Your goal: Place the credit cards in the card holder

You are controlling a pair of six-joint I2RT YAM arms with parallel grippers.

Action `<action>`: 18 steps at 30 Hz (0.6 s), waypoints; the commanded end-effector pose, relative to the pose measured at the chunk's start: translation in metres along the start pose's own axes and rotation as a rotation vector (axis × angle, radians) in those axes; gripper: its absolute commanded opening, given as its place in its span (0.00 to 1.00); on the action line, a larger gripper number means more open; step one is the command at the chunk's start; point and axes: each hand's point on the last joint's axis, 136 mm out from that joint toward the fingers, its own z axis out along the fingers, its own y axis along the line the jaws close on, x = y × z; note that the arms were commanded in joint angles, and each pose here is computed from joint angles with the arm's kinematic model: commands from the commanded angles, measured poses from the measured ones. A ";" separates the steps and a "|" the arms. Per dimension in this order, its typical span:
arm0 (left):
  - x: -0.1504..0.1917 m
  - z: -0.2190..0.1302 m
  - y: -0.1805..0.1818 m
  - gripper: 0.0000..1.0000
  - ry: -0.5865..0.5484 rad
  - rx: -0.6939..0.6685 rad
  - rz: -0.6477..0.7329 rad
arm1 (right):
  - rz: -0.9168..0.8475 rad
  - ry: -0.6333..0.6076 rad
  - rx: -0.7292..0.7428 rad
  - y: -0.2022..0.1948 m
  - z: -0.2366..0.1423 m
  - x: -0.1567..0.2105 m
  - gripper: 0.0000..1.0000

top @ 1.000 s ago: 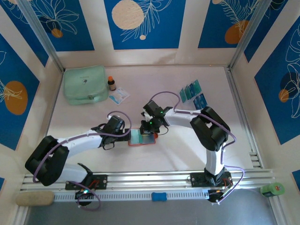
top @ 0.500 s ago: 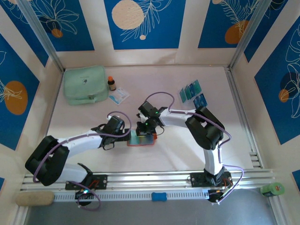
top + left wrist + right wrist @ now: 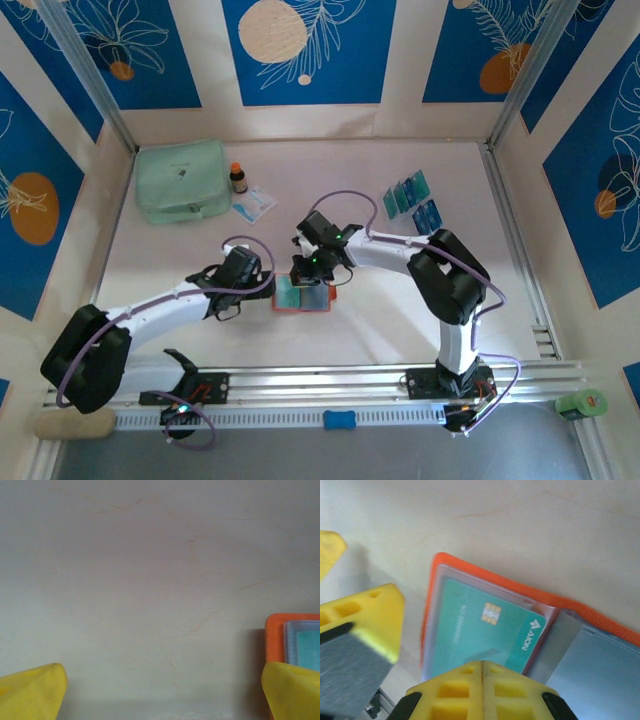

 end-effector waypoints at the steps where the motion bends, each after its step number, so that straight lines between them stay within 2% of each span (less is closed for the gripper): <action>1: 0.003 -0.001 0.009 1.00 0.014 -0.036 -0.013 | 0.016 0.008 0.016 -0.007 -0.006 0.008 0.03; 18: 0.020 0.015 0.017 1.00 0.075 -0.079 0.023 | 0.043 0.028 0.026 -0.017 0.006 0.016 0.03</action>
